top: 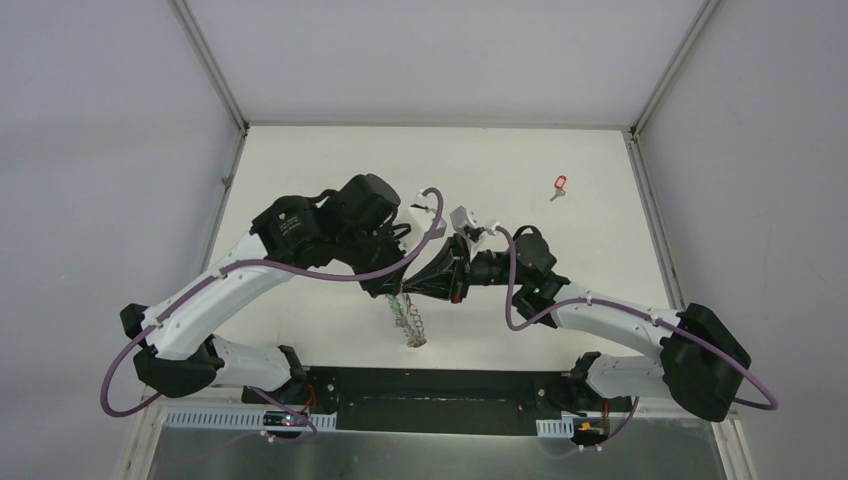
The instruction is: Put the keys on the keyring
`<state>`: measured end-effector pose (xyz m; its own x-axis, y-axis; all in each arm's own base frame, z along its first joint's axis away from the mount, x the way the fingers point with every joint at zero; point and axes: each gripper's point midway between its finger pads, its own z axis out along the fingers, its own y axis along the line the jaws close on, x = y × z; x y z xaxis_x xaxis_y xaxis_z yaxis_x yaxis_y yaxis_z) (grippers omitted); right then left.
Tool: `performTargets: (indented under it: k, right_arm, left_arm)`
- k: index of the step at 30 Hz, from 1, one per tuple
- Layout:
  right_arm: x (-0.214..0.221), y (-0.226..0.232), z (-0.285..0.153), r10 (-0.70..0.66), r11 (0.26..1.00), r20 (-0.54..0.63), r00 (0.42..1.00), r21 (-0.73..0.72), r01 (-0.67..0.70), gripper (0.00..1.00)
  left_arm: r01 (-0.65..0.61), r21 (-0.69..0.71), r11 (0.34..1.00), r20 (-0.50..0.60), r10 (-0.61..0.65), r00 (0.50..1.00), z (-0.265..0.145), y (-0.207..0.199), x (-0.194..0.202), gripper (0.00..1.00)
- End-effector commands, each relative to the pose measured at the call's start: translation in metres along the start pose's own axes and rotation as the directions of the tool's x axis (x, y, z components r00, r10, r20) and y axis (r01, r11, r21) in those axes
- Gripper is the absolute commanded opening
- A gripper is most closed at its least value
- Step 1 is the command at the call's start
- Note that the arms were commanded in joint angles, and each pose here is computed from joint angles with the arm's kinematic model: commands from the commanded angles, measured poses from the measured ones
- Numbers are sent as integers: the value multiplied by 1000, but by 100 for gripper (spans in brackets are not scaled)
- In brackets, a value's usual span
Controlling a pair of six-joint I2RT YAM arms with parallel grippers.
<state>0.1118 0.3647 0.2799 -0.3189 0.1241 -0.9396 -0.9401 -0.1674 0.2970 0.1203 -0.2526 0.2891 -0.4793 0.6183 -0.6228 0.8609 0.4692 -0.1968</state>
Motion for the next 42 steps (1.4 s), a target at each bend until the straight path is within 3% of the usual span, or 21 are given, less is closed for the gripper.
performTargets:
  k: [1, 5, 11, 16, 20, 27, 32, 42]
  right_arm:
    - [-25, 17, 8, -64, 995, 48, 997, -79, 67, 0]
    - [-26, 17, 6, -74, 994, 52, 996, -74, 78, 0]
    - [-32, 18, 0, -109, 993, 84, 991, -39, 112, 0]
    - [-36, 21, -4, -132, 990, 101, 986, -25, 135, 0]
    - [-38, 23, -6, -141, 989, 110, 984, -18, 144, 0]
    - [-40, 26, -7, -150, 988, 117, 982, -29, 154, 0]
    - [-44, 30, -8, -155, 986, 127, 980, -37, 161, 0]
    - [-43, 35, -7, -152, 985, 129, 980, -66, 161, 0]
  left_arm:
    - [-5, 28, 1000, 76, 3, 997, -4, -8, -15, 0]
    - [-17, 31, 999, 111, 13, 994, -7, -9, -18, 0]
    - [-34, 34, 999, 217, 25, 976, -18, -11, -23, 35]
    - [-49, 37, 998, 382, 31, 924, -28, -13, -25, 47]
    - [-93, 40, 995, 552, 55, 832, -47, -17, -27, 49]
    - [-237, 33, 971, 728, 139, 671, -61, -29, -17, 52]
    - [-290, -9, 957, 759, 195, 621, -57, -27, -8, 44]
    - [-288, -38, 957, 782, 207, 588, -40, -21, -18, 38]
